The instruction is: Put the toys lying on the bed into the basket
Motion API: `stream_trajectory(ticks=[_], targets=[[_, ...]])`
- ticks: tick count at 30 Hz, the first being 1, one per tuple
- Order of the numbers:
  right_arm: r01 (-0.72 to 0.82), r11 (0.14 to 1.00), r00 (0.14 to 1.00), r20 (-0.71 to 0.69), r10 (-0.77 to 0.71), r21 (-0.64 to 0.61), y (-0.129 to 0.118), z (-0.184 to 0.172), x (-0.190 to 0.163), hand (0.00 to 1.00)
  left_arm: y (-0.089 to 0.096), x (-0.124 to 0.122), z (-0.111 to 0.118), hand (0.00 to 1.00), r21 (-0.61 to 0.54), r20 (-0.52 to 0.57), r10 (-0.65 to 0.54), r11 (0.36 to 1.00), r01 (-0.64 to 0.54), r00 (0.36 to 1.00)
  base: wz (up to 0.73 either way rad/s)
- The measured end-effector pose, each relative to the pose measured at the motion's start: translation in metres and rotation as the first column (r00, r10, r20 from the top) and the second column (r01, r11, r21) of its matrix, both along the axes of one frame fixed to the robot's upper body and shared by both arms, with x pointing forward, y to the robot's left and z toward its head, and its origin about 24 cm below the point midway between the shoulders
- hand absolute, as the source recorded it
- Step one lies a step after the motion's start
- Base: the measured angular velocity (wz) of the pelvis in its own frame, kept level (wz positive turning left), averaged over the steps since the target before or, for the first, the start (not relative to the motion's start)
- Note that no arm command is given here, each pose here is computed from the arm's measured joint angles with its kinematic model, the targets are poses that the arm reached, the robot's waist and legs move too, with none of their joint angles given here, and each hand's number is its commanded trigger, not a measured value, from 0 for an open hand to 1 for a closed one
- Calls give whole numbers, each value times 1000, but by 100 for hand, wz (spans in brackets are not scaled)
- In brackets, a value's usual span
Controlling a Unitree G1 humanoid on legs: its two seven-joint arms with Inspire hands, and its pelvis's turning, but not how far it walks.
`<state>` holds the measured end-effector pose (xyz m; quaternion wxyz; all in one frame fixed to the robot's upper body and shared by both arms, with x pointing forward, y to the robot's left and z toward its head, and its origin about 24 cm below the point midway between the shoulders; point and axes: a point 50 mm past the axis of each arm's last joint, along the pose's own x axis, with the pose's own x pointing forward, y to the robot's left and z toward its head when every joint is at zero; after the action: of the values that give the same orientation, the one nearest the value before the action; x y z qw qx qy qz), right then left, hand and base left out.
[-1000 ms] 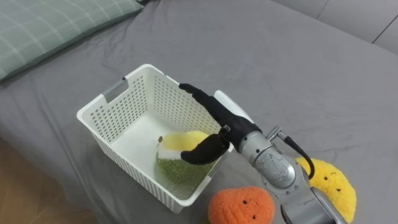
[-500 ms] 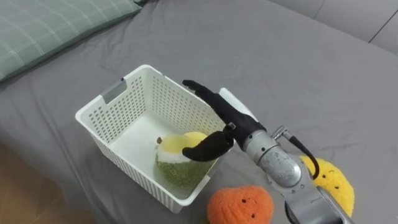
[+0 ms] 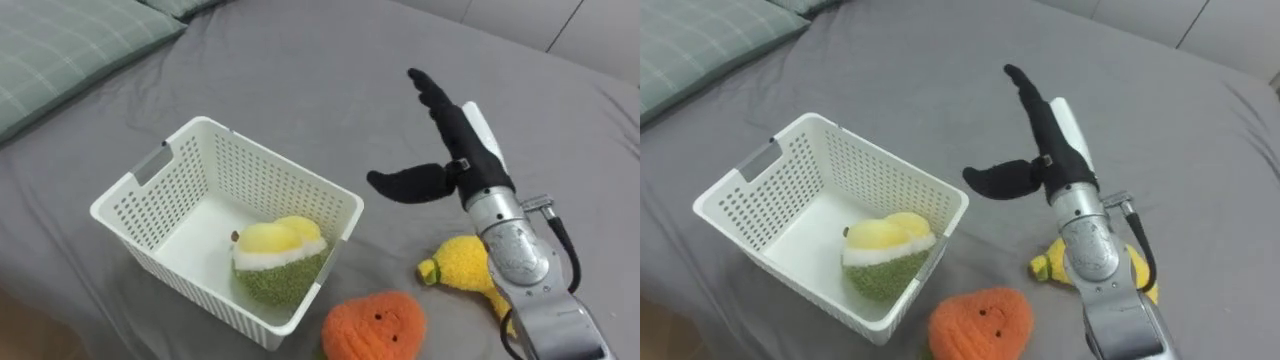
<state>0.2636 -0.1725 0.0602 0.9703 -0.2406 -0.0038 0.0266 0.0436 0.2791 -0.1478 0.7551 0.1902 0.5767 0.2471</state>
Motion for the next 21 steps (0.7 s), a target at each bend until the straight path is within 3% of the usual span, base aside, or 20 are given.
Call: stream_trajectory(ticks=[12,21], targets=[[169,986,985,-15,-169,-3,-37,-7,-8,0,1,-7,1,0,1,4,18,1000,-18,1000,-9],[234,972,970,-65,-236,-30,-55,-18,-9,0,2,-39,-1,0,2,-83,44,999,-44,996,-2]])
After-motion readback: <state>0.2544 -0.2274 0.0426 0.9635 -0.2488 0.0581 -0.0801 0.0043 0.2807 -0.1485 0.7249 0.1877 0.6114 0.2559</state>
